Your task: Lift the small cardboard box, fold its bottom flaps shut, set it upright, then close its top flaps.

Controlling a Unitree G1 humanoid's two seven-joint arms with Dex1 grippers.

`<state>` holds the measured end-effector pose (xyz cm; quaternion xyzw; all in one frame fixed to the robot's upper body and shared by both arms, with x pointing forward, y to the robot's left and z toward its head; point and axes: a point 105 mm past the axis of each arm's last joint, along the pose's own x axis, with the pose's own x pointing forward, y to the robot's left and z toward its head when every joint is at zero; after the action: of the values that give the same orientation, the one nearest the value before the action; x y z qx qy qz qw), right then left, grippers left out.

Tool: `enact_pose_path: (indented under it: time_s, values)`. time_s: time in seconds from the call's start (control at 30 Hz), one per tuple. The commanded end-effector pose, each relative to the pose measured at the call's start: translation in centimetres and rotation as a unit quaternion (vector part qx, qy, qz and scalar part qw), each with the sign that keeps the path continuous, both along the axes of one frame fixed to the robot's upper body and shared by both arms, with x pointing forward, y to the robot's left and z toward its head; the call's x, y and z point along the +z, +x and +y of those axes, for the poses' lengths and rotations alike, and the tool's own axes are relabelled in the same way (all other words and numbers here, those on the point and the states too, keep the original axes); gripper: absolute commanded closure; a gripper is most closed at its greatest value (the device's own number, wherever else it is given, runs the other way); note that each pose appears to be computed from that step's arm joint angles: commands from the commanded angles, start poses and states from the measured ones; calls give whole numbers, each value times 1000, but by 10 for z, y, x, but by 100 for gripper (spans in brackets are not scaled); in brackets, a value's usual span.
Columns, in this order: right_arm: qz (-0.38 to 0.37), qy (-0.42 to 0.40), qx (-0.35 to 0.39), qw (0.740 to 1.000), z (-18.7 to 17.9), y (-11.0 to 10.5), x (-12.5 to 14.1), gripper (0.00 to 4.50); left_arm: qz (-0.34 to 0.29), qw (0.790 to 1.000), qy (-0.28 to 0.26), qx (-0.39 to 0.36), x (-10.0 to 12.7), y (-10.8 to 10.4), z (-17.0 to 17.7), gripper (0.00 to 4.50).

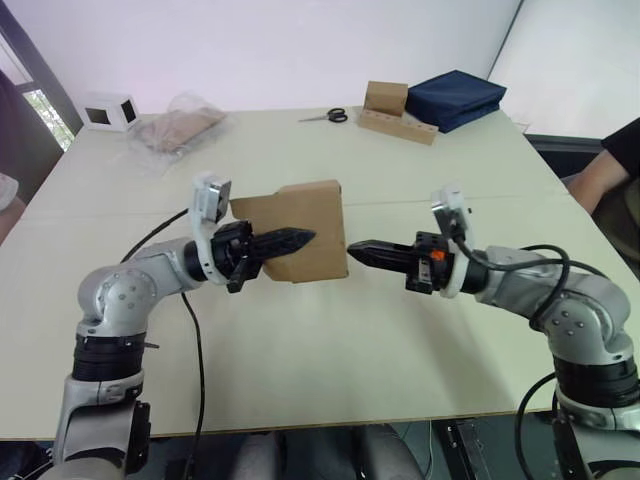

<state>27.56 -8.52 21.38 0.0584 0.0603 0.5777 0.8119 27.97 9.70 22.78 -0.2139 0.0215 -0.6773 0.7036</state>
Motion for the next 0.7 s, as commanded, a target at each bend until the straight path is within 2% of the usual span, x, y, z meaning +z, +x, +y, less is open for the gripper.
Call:
enact_pose_path:
  time_s: [0.03,0.23,0.33,0.43,0.57,0.7]
  values:
    - [-33,7,27,999,11,-9,13,446,-20,1000,-3,-16,7,-8,-4,450]
    - [-38,-9,1,999,-4,-6,13,446,-29,1000,7,-6,10,-6,2,450]
    - [-40,-21,-17,999,-16,-4,13,446,-52,998,34,1,10,-4,6,450]
    - [-39,-38,-38,998,-30,-2,10,446,-105,985,135,2,-5,0,8,450]
    - [-37,-44,-46,997,-35,-2,6,446,-142,962,235,10,-19,12,10,450]
    - [-36,-41,-41,998,-28,-4,0,446,-193,928,319,-5,-12,21,8,450]
